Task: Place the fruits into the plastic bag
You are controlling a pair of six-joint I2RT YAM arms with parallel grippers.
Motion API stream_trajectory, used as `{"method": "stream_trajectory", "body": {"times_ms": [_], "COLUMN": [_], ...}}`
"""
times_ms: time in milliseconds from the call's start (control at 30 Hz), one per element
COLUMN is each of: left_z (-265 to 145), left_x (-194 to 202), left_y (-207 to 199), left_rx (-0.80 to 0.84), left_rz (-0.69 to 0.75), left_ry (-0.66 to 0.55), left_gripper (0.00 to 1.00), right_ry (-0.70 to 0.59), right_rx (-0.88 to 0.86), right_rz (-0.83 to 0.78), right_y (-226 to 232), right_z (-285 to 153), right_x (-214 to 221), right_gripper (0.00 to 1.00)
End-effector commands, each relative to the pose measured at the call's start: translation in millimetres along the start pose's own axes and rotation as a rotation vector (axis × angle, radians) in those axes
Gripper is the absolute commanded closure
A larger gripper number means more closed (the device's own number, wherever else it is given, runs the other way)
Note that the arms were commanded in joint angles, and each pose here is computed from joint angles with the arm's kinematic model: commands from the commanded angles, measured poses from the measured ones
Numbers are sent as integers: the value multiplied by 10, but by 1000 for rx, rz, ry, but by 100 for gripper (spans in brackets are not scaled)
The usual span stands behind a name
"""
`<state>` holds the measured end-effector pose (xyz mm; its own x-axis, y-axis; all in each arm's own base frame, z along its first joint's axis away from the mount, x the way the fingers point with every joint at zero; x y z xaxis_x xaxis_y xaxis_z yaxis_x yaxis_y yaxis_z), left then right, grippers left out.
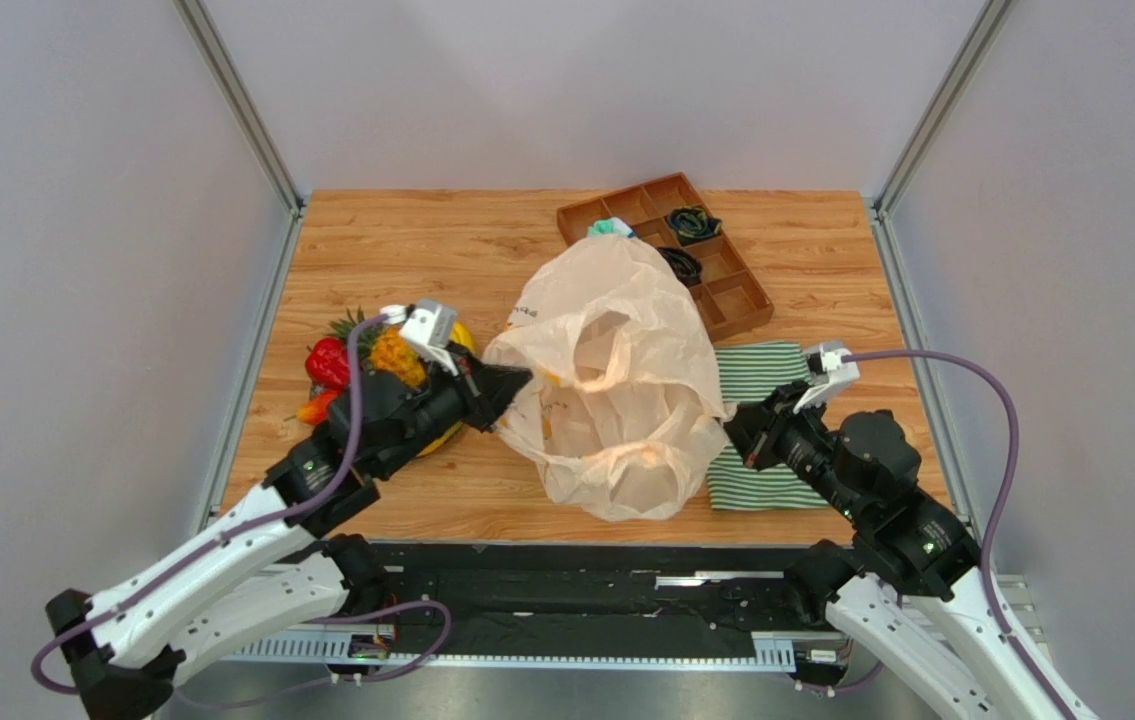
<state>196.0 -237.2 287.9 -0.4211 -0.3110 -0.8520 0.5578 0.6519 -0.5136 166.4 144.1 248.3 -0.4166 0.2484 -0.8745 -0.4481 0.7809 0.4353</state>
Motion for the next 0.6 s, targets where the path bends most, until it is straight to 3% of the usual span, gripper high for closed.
{"method": "stream_trajectory", "body": {"times_ms": [0, 167, 300, 367, 400, 433, 567], "left_z": [-253, -402, -375, -298, -279, -216, -130], "left_x": [184, 322, 480, 543, 592, 576, 514], "left_y": [533, 687, 603, 515, 414, 367, 157], "left_rx": [-221, -269, -193, -130, -68, -43, 59], "left_rz": [94, 79, 83, 109, 117, 137, 182], "left_ry": [51, 76, 136, 173, 207, 213, 226], "left_gripper": [100, 100, 97, 78, 53, 44, 26], "right_ry": [-36, -23, -11, 20, 35, 46, 117], "right_rx": [176, 253, 222, 172, 154, 109, 36], "right_rz": [-42, -46, -40, -37, -30, -21, 13], "right_y": [-264, -394, -349, -278, -253, -174, -55], "right_z": [-23, -42, -13, 68, 104, 150, 337], "right_x": [-144, -122, -83, -9, 31, 46, 196], "right_gripper": [100, 100, 100, 100, 100, 100, 100]}}
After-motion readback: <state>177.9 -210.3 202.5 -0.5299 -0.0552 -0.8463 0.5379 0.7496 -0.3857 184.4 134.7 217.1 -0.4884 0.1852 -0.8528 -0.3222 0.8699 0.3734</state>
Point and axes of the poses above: each gripper's point midway between its finger pads, its own z axis out along the fingers, its own y axis along the line the jaws close on, x = y × z, the point moved 1 cm from there along -z, back along the fingers, and after that the axes turned 2 degrees about -z, right-handed, at the moved point
